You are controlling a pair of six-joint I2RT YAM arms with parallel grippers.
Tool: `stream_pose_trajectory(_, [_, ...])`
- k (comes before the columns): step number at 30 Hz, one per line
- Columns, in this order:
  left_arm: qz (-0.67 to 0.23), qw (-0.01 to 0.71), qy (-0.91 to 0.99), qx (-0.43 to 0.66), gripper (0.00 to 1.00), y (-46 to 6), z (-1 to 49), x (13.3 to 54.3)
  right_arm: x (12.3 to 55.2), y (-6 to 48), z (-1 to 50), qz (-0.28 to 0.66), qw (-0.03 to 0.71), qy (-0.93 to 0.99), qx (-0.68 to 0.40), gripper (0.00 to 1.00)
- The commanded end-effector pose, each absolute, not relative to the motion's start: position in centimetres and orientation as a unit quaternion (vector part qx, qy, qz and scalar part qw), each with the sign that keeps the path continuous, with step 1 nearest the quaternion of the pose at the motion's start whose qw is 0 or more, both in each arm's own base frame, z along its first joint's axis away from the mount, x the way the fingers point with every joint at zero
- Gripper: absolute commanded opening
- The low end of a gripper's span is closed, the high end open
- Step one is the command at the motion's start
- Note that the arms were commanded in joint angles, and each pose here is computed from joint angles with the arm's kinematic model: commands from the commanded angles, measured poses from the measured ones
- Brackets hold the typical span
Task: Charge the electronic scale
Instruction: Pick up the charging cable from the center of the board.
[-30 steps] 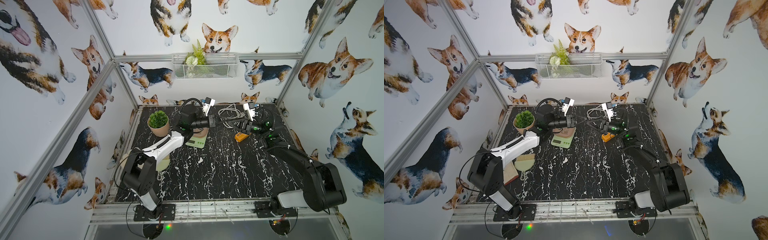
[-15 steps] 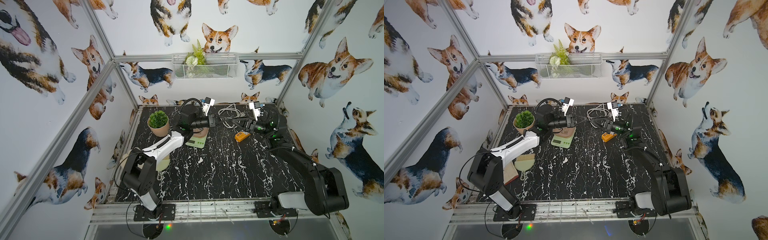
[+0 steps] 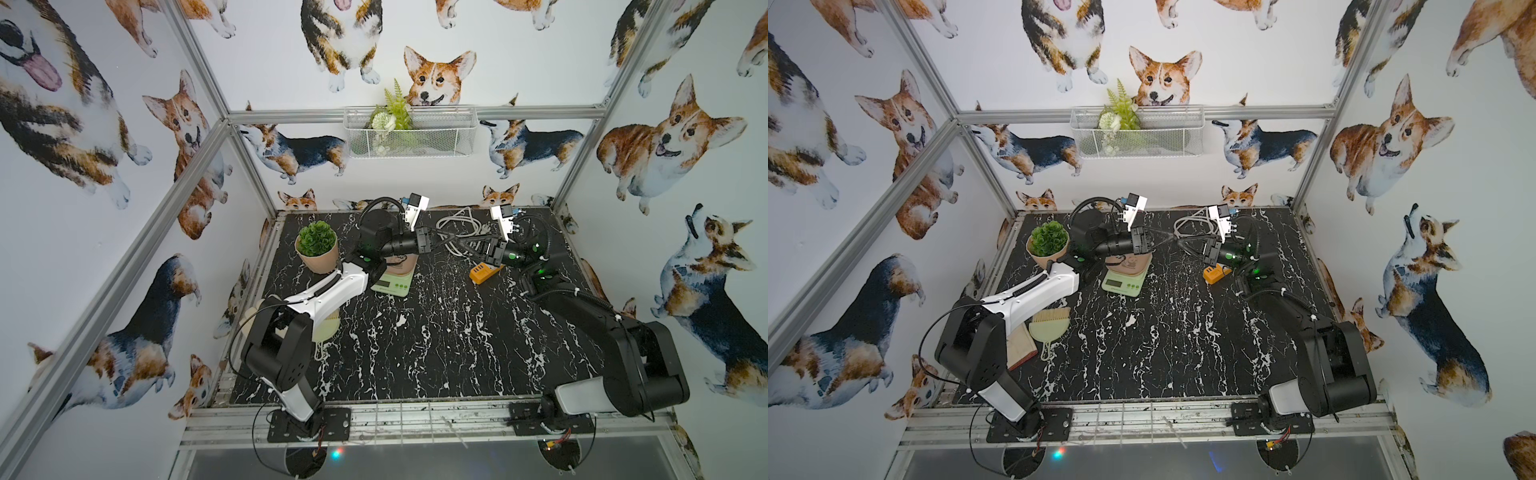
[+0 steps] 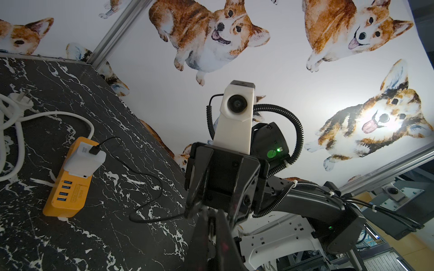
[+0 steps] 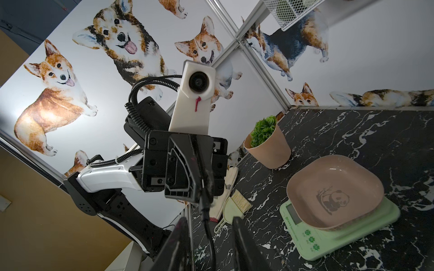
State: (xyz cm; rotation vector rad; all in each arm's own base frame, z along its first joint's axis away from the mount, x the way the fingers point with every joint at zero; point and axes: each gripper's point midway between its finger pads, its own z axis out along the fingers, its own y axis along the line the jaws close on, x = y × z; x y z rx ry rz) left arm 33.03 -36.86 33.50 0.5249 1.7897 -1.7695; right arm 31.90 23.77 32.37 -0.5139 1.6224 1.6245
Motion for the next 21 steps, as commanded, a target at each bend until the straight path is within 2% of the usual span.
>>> stream_pose_trajectory(1, [-0.669,0.289,0.653,0.205,0.02,-36.8,34.64,32.63,31.51,23.82,33.93,0.644,0.4,0.616,-0.215,0.32])
stream_pose_trajectory(10, [-0.671,0.289,0.651,0.207,0.03,-36.88,34.8,32.51,31.57,24.01,34.19,0.647,0.4,0.613,-0.216,0.21])
stream_pose_trajectory(21, [-0.672,0.29,0.649,0.207,0.02,-36.9,35.04,32.48,31.81,24.3,34.26,0.654,0.394,0.608,-0.218,0.17])
